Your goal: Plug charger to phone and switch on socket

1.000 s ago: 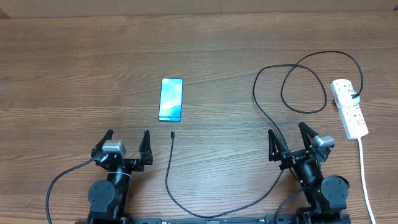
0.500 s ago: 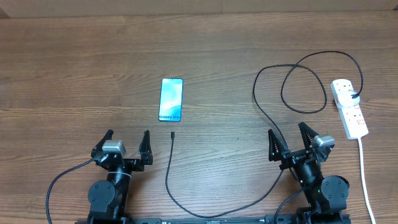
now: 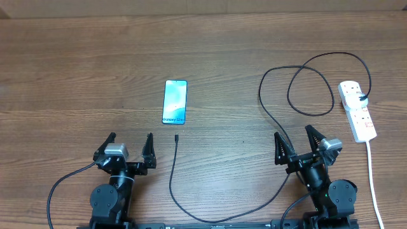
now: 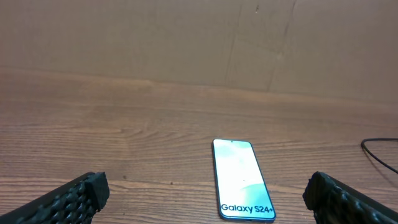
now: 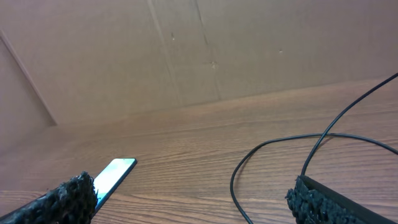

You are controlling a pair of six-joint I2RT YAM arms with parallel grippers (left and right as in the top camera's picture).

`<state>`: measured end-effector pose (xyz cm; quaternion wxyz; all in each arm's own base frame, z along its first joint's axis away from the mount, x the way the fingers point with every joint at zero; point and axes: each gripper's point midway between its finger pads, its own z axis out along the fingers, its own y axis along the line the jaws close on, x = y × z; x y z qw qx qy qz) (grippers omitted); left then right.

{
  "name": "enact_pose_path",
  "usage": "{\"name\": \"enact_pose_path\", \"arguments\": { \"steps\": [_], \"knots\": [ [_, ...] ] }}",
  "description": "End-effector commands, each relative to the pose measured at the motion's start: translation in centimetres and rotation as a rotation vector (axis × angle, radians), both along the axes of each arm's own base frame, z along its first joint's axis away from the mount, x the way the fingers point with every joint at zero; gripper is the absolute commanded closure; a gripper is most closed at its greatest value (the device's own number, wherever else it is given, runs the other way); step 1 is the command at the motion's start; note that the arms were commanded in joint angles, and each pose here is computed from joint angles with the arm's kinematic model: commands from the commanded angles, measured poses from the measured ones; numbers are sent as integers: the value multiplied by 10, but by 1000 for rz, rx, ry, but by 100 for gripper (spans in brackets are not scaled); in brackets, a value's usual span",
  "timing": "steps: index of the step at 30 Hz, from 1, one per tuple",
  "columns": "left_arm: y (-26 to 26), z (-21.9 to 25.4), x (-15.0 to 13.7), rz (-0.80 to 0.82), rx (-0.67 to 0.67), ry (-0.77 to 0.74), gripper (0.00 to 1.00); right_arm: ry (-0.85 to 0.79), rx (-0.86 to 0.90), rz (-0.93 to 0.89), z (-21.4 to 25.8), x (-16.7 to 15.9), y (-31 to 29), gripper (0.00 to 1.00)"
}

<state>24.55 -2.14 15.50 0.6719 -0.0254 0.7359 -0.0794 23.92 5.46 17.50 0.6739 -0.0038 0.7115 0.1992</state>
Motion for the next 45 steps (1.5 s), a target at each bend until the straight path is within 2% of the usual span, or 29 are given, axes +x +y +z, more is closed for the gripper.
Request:
{"name": "enact_pose_path", "arguments": {
  "steps": [1,42,45],
  "knots": [
    [2,1,0,10,15,-10,0,-6,4,2,-1,0,1,0],
    [3,2,0,16,15,-15,0,-6,3,2,-1,0,1,0],
    [-6,4,-1,-37,16,-23,0,-6,3,1,-1,0,1,0]
  ]
}}
